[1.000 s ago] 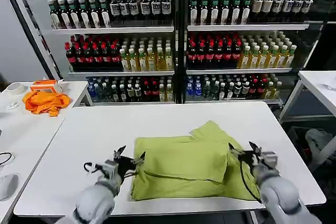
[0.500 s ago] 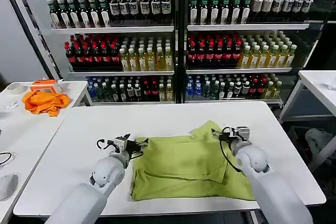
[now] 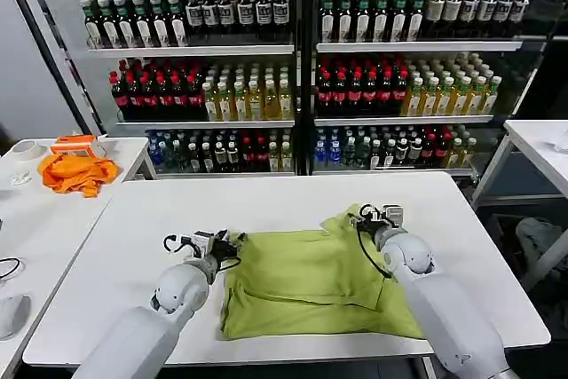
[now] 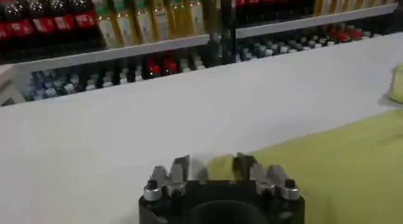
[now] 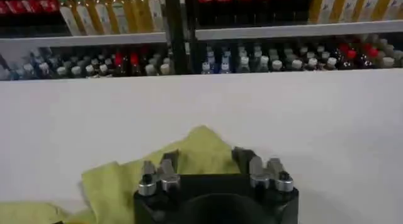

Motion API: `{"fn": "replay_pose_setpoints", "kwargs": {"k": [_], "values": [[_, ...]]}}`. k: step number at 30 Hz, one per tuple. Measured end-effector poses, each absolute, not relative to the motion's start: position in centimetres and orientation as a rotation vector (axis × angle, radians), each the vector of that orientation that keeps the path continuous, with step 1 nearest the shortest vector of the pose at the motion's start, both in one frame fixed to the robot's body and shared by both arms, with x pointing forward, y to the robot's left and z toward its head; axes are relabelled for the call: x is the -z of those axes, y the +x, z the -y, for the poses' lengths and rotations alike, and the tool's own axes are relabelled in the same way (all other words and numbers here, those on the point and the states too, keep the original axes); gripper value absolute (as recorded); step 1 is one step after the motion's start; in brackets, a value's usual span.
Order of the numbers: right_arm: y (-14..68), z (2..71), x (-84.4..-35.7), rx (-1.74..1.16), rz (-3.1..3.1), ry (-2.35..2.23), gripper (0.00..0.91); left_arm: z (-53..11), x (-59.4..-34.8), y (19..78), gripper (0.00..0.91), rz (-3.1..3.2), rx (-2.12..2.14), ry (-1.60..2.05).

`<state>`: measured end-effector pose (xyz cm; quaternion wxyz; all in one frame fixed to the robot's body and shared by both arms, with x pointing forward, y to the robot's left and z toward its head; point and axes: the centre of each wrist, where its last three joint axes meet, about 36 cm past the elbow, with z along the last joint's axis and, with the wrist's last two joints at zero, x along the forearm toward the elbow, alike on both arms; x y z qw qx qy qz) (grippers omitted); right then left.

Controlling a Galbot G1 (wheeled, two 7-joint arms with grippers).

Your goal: Fold and organize the clothes.

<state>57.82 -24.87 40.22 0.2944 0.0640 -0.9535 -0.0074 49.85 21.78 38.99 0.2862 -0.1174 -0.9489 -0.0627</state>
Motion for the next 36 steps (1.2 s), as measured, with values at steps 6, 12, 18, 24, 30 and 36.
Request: {"fn": "replay_pose_setpoints", "kwargs": {"k": [6,12,18,24,30,36], "values": [[57.6,25.0,-40.1,0.028,2.547,0.178,0.0,-21.9,-38.8,49.4,0.03,2.525,0.138,-0.333],[57.2,25.4,-40.4,0.041,2.572,0.181,0.0,-22.2,-39.2,49.3,0.03,2.539,0.097,-0.336],[56.4,26.0,-41.4,0.052,2.609,0.182,0.0,-22.9,-40.2,48.9,0.03,2.57,0.061,-0.347],[55.2,26.6,-42.9,0.063,2.652,0.186,0.0,-23.2,-41.5,47.9,0.03,2.609,0.038,-0.375],[52.9,27.4,-44.4,0.063,2.686,0.186,0.0,-23.4,-42.5,46.4,0.03,2.628,0.032,-0.404],[49.3,28.3,-45.3,0.06,2.701,0.188,0.0,-23.6,-43.2,44.5,0.03,2.629,0.032,-0.438]]}}
